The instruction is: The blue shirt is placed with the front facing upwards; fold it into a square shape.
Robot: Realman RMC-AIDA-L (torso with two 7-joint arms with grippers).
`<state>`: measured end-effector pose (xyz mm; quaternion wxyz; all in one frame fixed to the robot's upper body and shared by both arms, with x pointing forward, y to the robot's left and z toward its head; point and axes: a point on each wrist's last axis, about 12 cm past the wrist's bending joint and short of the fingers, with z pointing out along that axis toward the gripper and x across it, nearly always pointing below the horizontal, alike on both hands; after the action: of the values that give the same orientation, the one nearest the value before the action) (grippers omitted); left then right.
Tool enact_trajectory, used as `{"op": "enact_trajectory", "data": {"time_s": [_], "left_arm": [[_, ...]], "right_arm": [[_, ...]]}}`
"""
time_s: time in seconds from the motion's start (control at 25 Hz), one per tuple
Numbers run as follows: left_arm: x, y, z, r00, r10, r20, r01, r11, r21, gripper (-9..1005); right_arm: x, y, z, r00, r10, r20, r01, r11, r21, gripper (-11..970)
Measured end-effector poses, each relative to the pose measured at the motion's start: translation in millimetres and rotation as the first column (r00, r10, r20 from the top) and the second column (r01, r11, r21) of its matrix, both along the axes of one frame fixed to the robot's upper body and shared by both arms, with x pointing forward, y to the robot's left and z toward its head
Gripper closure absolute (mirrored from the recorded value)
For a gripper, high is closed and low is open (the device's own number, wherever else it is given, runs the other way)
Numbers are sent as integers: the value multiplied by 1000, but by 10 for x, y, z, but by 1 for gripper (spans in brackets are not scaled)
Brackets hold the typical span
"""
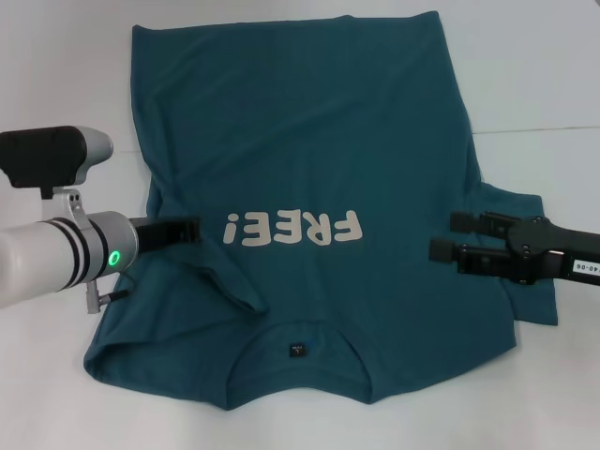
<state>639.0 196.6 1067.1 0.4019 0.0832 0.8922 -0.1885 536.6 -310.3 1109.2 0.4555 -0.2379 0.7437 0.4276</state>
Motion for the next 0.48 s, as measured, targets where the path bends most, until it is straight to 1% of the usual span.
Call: {"op": "enact_trajectory", "data": {"time_s": [0.12,0.28,0.48], "left_arm": [[9,-8,29,1000,-9,7,9,1000,-2,985],[-21,97,42,1000,14,18,-14,1000,-13,966],[-83,206,7,999,48,16,-48,999,-23,941]], "right_arm": [[-1,-1,1,1000,-1,-2,1,1000,2,45],[-1,-17,3,1000,-6,-8,6,1000,3,45],[-5,-35,8,1000,-12,-6,12,1000,7,45]]}}
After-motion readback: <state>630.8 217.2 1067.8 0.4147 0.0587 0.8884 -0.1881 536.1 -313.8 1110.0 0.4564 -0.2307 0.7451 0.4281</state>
